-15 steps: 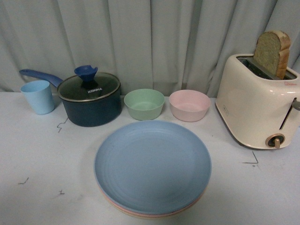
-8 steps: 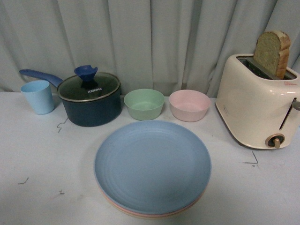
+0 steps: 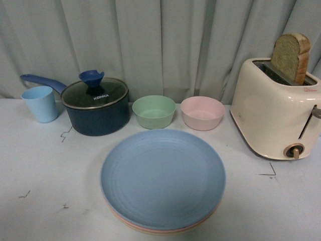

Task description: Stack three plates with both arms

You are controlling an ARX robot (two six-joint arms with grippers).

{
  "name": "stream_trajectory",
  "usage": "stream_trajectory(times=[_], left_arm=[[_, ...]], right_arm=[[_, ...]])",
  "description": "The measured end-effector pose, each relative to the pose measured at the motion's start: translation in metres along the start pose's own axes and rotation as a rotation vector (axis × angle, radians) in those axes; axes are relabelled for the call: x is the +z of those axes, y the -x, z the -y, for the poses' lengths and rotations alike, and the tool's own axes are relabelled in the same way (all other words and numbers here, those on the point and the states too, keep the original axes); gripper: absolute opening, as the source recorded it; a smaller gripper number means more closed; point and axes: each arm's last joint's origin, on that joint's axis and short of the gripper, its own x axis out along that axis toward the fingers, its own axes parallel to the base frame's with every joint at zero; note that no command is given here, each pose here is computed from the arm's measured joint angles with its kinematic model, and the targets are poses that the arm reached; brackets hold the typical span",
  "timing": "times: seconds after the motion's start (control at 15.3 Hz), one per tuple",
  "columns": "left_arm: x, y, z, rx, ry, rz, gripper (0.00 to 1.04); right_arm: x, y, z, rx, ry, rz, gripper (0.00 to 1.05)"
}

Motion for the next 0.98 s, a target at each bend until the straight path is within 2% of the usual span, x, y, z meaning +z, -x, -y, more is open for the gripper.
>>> stream_trajectory(times=[0.13, 0.33, 0.39, 0.46, 0.98], left_arm=[[0.0, 0.0, 0.0, 0.0, 0.0, 0.0, 0.98], [0.0, 0.0, 0.0, 0.0, 0.0, 0.0, 0.98], [0.0, 0.0, 0.0, 0.0, 0.0, 0.0, 0.98], [0.0, 0.0, 0.0, 0.0, 0.0, 0.0, 0.98], [0.0, 0.0, 0.0, 0.0, 0.0, 0.0, 0.98]], right_arm=[[0.0, 0.0, 0.0, 0.0, 0.0, 0.0, 0.61], [0.0, 0.0, 0.0, 0.0, 0.0, 0.0, 0.94], [0.0, 0.0, 0.0, 0.0, 0.0, 0.0, 1.0], [0.0, 0.0, 0.0, 0.0, 0.0, 0.0, 0.97], [0.0, 0.0, 0.0, 0.0, 0.0, 0.0, 0.98]])
